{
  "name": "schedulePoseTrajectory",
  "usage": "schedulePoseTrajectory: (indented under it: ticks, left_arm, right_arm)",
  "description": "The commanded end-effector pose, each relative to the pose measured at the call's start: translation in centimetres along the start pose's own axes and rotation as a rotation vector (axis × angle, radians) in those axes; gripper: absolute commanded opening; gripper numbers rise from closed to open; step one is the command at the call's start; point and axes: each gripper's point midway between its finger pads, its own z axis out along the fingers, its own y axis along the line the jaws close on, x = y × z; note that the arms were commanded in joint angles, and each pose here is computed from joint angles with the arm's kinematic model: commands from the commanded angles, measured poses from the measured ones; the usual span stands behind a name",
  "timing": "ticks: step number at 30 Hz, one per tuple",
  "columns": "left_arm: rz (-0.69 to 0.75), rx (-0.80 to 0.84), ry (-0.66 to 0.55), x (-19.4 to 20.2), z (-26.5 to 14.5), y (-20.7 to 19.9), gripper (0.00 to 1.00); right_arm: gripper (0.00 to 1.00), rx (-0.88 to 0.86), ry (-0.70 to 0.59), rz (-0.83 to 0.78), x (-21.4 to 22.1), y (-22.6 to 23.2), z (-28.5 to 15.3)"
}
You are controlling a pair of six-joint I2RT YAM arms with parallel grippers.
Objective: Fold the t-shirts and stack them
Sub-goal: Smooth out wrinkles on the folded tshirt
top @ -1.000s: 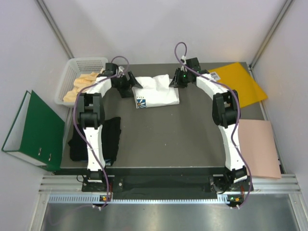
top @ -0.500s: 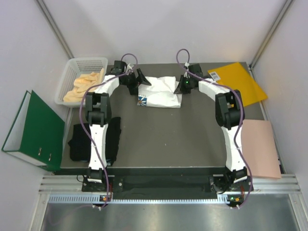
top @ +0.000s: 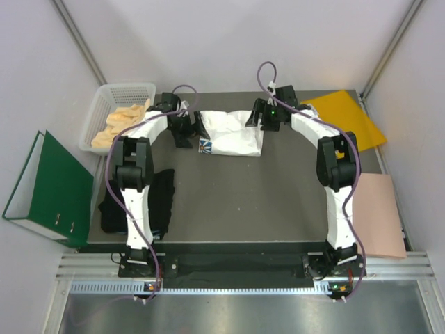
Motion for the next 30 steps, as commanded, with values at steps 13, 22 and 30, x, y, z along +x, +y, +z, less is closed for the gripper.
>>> schedulePoseTrajectory:
  ticks: [13, 22, 30]
  left_arm:
    - [0.083, -0.497, -0.078, 4.3, -15.3, 3.6, 0.99]
    - [-0.029, -0.78, 0.059, 10.9, -19.0, 7.9, 0.99]
    - [0.129, -0.98, 0.208, 16.0, -18.7, 6.6, 0.99]
  right_arm:
    - [0.99, -0.167, 0.176, -0.339, 5.7, 11.0, -5.8]
    - [1.0, -0.205, 0.273, -0.364, 10.7, 13.1, -4.8]
    - [1.0, -0.135, 0.213, -0.305, 7.6, 9.9, -3.8]
